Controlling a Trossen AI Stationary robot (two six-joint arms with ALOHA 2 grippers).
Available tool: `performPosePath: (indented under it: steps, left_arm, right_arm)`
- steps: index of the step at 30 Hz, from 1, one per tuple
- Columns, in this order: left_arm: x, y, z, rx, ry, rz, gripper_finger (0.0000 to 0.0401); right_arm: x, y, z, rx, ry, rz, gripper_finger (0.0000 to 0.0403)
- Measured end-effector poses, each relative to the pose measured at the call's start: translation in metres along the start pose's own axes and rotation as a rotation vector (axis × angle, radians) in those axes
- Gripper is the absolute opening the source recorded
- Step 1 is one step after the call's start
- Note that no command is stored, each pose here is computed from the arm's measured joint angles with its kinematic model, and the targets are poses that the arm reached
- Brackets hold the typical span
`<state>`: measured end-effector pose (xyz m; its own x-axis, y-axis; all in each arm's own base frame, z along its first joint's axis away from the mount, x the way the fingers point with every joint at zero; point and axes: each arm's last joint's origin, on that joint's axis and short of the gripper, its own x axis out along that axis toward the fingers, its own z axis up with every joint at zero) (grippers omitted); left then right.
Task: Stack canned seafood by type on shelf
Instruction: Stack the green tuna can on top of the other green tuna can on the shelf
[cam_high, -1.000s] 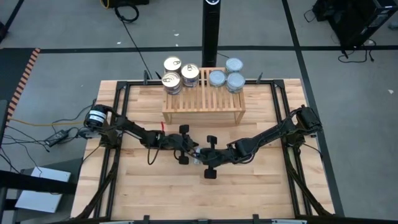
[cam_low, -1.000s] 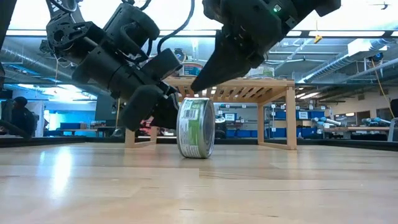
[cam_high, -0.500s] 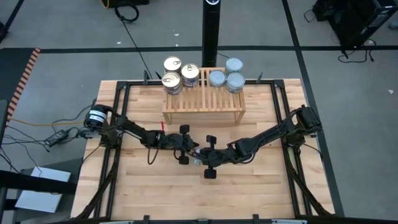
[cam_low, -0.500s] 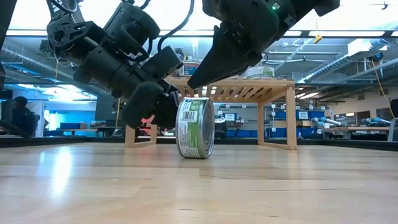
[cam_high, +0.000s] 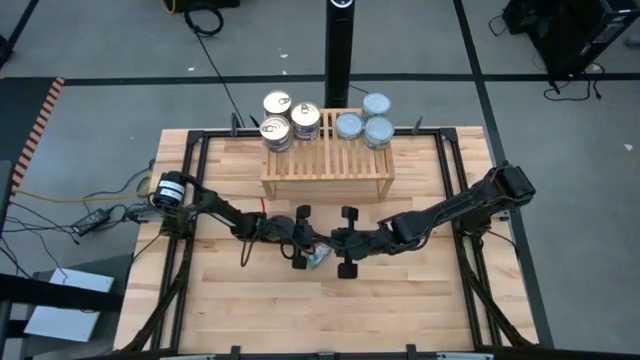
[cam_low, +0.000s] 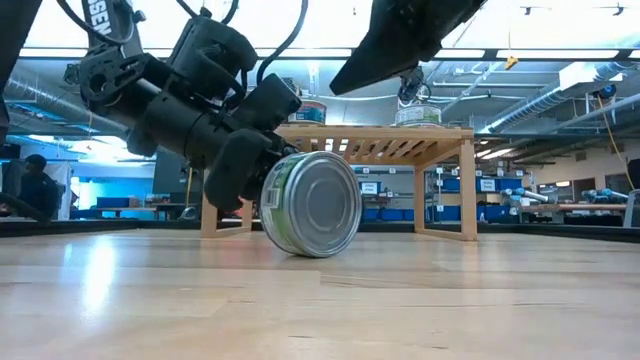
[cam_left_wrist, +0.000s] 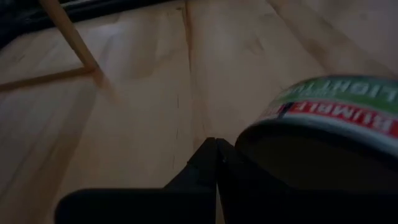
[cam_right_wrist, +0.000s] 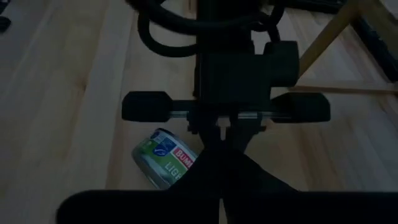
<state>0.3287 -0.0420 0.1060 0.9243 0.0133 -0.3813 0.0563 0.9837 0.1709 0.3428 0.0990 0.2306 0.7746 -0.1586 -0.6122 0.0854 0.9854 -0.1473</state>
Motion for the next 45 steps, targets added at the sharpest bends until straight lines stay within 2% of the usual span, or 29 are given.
performPosePath:
  steps: [3, 9, 15, 20, 24, 29, 33, 39, 41, 45]
  left_arm:
    - [0.0, 0.0, 0.001, -0.002, -0.016, 0.002, 0.0005]
    - [-0.002, -0.001, 0.003, 0.03, -0.001, -0.017, 0.0005]
    - [-0.018, -0.003, 0.019, 0.069, 0.05, -0.042, 0.0005]
    - [-0.034, -0.006, 0.029, 0.064, -0.019, -0.045, 0.0005]
    - [-0.049, -0.007, 0.014, 0.026, -0.042, -0.05, 0.0005]
    - [-0.072, -0.007, -0.008, -0.08, -0.057, -0.056, 0.0005]
    - [-0.084, -0.021, -0.013, -0.1, -0.063, -0.155, 0.0005]
    - [-0.083, -0.054, 0.008, -0.073, -0.125, -0.277, 0.0005]
    - [-0.078, -0.062, 0.012, -0.054, -0.109, -0.248, 0.0005]
    - [-0.063, -0.067, 0.012, -0.02, -0.014, -0.106, 0.0005]
  right_arm:
    - [0.0, 0.0, -0.001, -0.001, 0.011, 0.009, 0.0008]
    - [0.001, 0.001, -0.007, 0.048, 0.078, 0.072, 0.004]
    - [0.001, 0.001, -0.008, 0.099, 0.099, 0.084, 0.0049]
    - [0.002, -0.001, -0.01, 0.12, 0.115, 0.077, 0.0053]
    - [0.002, -0.001, -0.009, 0.122, 0.113, 0.077, 0.0063]
    - [0.007, 0.0, -0.018, 0.133, 0.15, 0.064, 0.0072]
    - [0.008, 0.002, -0.025, 0.12, 0.169, 0.064, 0.0059]
    - [0.008, 0.014, -0.031, 0.085, 0.189, 0.095, 0.001]
    - [0.015, 0.019, -0.037, 0.071, 0.204, 0.095, 0.0008]
    - [0.026, 0.03, -0.048, 0.036, 0.233, 0.085, 0.0018]
